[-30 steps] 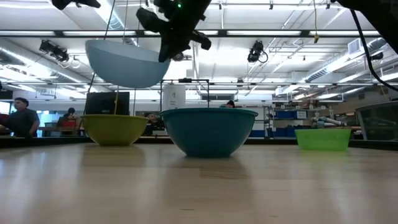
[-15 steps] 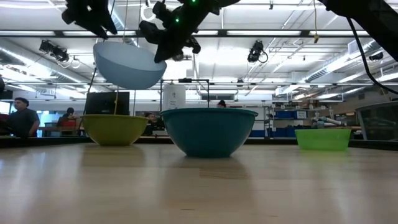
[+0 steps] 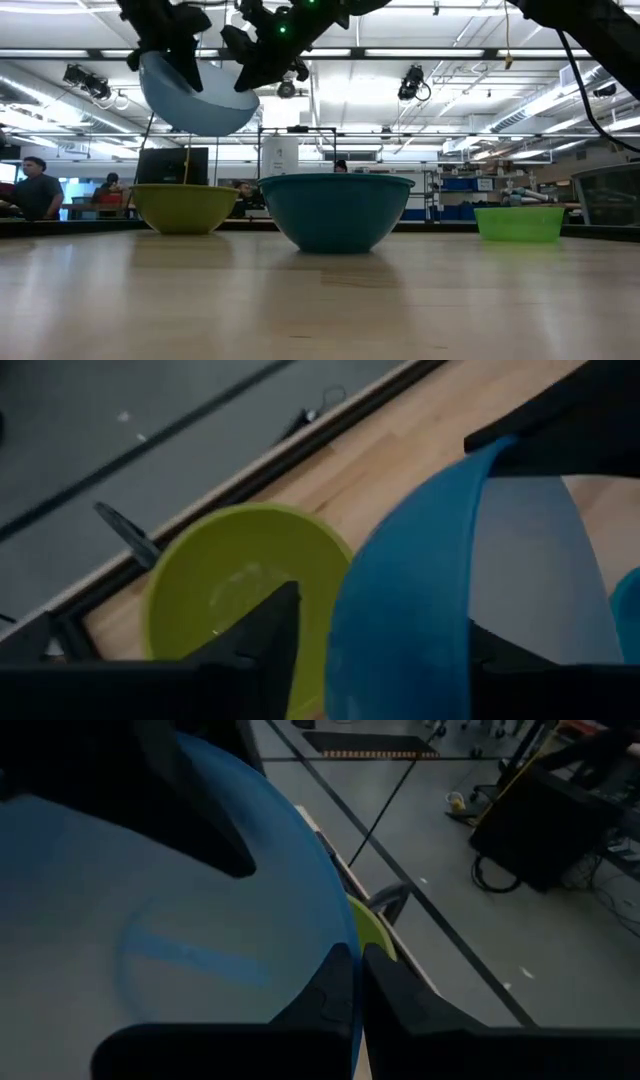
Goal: Nest bowls inside each other
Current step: Stack the light blue bowl on the green bowl
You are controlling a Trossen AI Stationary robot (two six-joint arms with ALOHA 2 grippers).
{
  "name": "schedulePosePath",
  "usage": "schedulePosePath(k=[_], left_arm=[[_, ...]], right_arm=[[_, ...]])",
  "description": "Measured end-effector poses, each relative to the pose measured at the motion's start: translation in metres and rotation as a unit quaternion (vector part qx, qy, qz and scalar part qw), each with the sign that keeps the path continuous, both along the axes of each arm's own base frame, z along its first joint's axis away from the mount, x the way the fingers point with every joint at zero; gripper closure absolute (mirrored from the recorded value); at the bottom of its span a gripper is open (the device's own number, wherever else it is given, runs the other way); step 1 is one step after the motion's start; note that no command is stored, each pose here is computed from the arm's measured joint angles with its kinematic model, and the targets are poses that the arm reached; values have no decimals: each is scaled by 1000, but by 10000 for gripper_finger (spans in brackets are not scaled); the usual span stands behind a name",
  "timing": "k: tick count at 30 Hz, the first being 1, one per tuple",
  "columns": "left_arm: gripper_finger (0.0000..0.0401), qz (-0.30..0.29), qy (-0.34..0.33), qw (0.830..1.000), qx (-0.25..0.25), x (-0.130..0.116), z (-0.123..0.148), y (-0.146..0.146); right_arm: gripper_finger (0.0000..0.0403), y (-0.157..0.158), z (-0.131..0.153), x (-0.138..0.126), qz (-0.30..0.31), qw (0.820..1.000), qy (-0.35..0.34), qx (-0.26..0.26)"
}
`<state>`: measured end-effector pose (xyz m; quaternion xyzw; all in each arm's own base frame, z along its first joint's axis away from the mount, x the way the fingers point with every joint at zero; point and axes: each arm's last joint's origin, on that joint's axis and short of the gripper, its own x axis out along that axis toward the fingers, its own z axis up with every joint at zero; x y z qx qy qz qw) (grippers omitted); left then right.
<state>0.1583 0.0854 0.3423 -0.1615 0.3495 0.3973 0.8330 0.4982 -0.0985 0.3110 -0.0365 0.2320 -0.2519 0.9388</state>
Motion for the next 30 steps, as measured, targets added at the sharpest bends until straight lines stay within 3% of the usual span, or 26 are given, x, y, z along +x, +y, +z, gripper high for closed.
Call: schedulePosePath(k=[8,13,17,21,24,27,30], left_arm=[[383,5,38,999,-28,10,-14,22],[383,16,44,998,-36,13,-19,35],[383,46,52,997,-46,10,-25,48],[383,129,70,988,-51,1,-34,73],[383,192,71,978,-48,-6,-41,97],[382,227,77,968,-76,-14,-53,115],[357,224,82,964,-120,-15,-67,129]], right_arm=[[390,-17,4,-6,6,1000,0,6],[368,-31,3,-9,22,999,-1,26],[334,-43,7,-16,23,996,-20,81],[290,-60,-3,-25,-7,989,-5,150],[258,-70,-5,-29,-21,986,0,166],[236,-76,-7,-33,-23,984,12,178],[227,-79,-10,-37,-31,980,24,196]])
